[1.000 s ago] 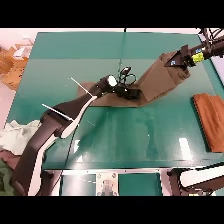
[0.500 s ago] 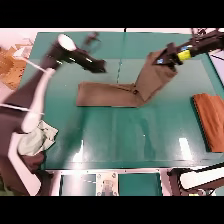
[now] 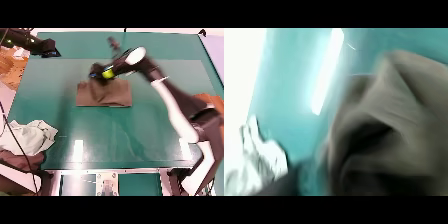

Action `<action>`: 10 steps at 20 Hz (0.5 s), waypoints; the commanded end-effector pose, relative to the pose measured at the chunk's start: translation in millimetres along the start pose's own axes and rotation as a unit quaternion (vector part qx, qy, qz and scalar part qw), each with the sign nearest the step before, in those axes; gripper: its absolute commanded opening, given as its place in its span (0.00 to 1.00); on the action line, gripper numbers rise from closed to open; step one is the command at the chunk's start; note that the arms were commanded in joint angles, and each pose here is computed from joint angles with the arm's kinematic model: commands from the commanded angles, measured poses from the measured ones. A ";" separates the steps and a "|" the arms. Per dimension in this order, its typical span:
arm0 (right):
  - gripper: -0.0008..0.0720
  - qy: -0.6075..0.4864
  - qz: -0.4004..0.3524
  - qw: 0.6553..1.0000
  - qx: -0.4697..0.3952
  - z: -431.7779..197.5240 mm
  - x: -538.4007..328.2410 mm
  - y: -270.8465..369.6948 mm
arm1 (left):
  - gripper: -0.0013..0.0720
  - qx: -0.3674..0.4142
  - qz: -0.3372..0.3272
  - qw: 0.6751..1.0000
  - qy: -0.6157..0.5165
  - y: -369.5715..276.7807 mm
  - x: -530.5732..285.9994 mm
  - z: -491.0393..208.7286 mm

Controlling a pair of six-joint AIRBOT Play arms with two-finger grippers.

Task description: Fold the shirts.

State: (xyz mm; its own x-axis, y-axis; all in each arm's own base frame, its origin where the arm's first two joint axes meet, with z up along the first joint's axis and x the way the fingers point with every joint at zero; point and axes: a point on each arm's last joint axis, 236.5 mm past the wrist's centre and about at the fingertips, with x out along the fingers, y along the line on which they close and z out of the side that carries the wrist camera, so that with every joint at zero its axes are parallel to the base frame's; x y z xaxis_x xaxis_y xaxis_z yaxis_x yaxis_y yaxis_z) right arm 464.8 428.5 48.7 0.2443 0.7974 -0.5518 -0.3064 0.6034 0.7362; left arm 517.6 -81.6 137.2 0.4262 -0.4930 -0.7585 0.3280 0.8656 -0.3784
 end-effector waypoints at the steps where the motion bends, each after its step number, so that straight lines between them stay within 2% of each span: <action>1: 0.79 -0.048 -0.003 0.999 -0.003 -31.2 91.4 0.9 | 0.05 -0.002 0.006 1.000 0.019 13.6 -3.4 -14.1; 4: 0.79 -0.003 -0.028 1.000 0.009 -20.3 58.4 -39.1 | 0.05 0.008 0.004 1.000 0.024 13.7 -2.9 -16.4; 8: 0.79 0.005 -0.056 0.996 0.069 35.5 -55.2 -112.2 | 0.05 0.009 0.003 1.000 0.029 13.1 -2.9 -18.7; 10: 0.79 0.028 -0.085 0.991 0.104 37.1 -108.4 -157.8 | 0.05 0.009 0.004 1.000 0.030 13.4 -2.8 -18.9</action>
State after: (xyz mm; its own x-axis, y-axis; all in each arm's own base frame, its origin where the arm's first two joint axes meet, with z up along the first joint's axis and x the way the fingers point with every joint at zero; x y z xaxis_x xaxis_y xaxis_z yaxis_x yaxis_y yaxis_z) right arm 523.3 329.8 7.9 0.2946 0.7224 -0.6255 -0.1617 0.6828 0.7125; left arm 506.2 -67.8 125.0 0.3830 -0.4817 -0.7882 0.3374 0.8673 -0.3660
